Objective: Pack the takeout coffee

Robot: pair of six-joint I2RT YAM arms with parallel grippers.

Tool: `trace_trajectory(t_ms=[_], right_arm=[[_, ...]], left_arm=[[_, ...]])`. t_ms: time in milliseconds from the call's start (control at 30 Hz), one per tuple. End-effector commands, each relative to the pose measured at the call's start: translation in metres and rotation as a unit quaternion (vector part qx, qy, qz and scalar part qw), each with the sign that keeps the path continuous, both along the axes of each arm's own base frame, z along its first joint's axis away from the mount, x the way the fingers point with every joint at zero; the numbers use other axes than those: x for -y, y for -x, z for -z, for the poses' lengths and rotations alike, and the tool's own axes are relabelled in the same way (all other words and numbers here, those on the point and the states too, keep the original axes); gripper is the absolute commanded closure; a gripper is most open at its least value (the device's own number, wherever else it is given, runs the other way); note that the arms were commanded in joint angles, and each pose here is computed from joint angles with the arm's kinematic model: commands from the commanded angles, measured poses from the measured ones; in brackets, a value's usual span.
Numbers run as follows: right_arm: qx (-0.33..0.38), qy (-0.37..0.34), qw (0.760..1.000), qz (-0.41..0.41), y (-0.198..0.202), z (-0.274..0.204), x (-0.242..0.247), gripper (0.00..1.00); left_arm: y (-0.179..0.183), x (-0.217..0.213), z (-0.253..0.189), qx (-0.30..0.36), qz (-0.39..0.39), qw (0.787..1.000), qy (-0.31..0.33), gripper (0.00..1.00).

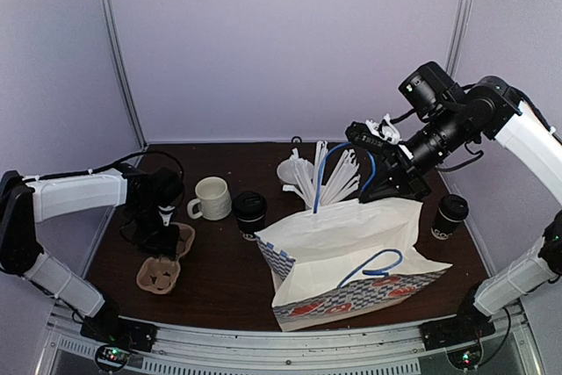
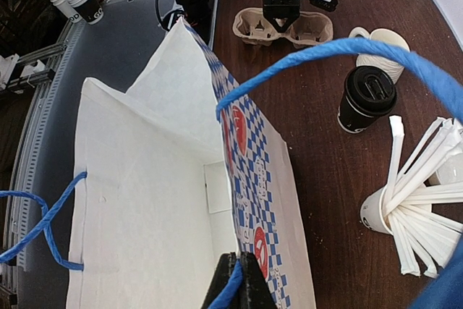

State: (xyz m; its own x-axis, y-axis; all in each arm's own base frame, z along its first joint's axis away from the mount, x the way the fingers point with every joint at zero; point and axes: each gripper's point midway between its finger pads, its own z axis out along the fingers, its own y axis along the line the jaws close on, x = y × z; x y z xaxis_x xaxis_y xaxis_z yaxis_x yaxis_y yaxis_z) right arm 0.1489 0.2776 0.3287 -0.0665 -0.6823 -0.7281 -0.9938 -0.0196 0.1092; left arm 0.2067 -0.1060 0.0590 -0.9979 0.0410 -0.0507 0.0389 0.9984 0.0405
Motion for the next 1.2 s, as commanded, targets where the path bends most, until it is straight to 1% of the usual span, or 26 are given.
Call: trace_trajectory(t_ms=[0, 300, 567, 867, 1000, 1100, 1167], right_arm=[[0.016, -0.012, 1.0, -0.002, -0.001, -0.01, -0.004, 1.0], [0.014, -0.011, 1.0, -0.001, -0.001, -0.009, -0.004, 1.0], [0.011, -0.008, 1.0, -0.001, -0.002, -0.006, -0.005, 1.0], [0.012, -0.009, 1.0, -0.002, -0.002, -0.006, -0.005, 1.0], [0.01, -0.006, 1.0, 0.0, -0.003, -0.002, -0.005, 1.0], [0.009, -0.004, 1.0, 0.003, -0.004, 0.001, -0.005, 1.0], [0.008, -0.003, 1.0, 0.004, -0.004, 0.001, -0.005, 1.0]], left_arm=[[-0.001, -0.001, 0.005, -0.003, -0.001, 1.0, -0.002, 0.53], [-0.005, -0.002, 0.012, -0.009, 0.002, 1.0, -0.012, 0.53], [-0.006, 0.0, 0.01, -0.004, 0.005, 1.0, -0.006, 0.61], [-0.003, 0.002, 0.004, -0.002, 0.007, 1.0, 0.004, 0.68], [-0.004, 0.005, -0.016, 0.012, 0.011, 1.0, 0.019, 0.7], [-0.008, 0.009, -0.052, 0.053, 0.025, 0.997, 0.045, 0.71], [-0.011, 0.017, -0.083, 0.092, 0.043, 0.992, 0.078, 0.71]])
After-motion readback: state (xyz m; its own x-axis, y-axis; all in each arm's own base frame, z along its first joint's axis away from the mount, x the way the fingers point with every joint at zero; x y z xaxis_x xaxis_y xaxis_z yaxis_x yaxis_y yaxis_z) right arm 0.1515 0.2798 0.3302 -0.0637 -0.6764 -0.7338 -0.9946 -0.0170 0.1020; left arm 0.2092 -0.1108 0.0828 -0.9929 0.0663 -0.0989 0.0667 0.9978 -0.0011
